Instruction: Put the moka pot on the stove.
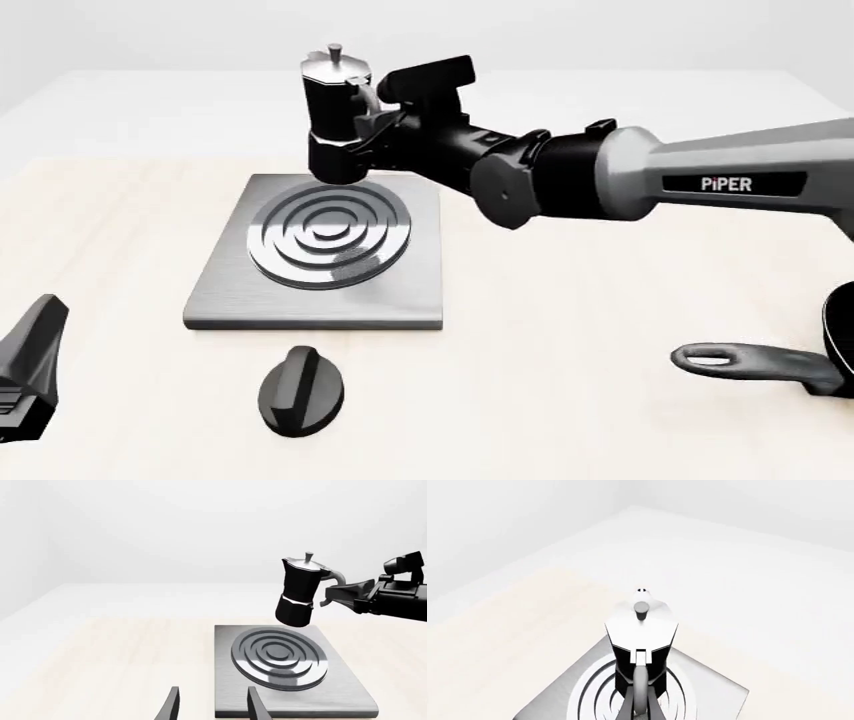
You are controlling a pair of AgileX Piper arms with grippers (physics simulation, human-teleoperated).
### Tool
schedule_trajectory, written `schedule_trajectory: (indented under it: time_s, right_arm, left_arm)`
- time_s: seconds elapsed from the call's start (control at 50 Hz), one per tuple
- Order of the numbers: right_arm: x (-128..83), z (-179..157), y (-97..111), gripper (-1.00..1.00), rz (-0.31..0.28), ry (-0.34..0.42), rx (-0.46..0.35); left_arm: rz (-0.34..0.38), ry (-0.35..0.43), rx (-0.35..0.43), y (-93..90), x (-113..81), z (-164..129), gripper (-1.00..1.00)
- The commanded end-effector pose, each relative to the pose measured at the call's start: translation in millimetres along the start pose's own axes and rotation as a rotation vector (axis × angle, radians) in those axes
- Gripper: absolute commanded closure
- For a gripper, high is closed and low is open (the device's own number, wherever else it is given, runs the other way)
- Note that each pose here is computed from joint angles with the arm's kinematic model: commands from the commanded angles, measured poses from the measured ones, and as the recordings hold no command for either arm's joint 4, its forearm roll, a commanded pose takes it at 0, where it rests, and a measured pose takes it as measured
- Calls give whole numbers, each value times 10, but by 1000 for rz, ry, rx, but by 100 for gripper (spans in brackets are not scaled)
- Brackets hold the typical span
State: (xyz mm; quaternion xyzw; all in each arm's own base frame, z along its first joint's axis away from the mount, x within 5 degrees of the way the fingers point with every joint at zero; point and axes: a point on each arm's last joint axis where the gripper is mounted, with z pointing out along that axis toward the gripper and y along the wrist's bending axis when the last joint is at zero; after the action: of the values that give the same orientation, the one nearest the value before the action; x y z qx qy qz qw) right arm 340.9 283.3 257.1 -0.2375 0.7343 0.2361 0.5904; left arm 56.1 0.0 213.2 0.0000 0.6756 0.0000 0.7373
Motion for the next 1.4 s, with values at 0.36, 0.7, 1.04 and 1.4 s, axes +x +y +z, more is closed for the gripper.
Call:
schedule_trajectory:
  time_s: [0.36,0.7,1.04,1.4]
  right_arm:
    - [184,297,21,100,33,19,-5]
    - [263,348,3,100,44,30,-2]
    - [387,373,10,100,61,43,-3]
    - [489,423,24,100,72,56,-6]
  left_arm:
    - [0,0,0,0,0,0,-100]
    - [0,0,0,0,0,0,-100]
    - [0,0,0,0,0,0,-100]
    - [0,0,0,0,0,0,-100]
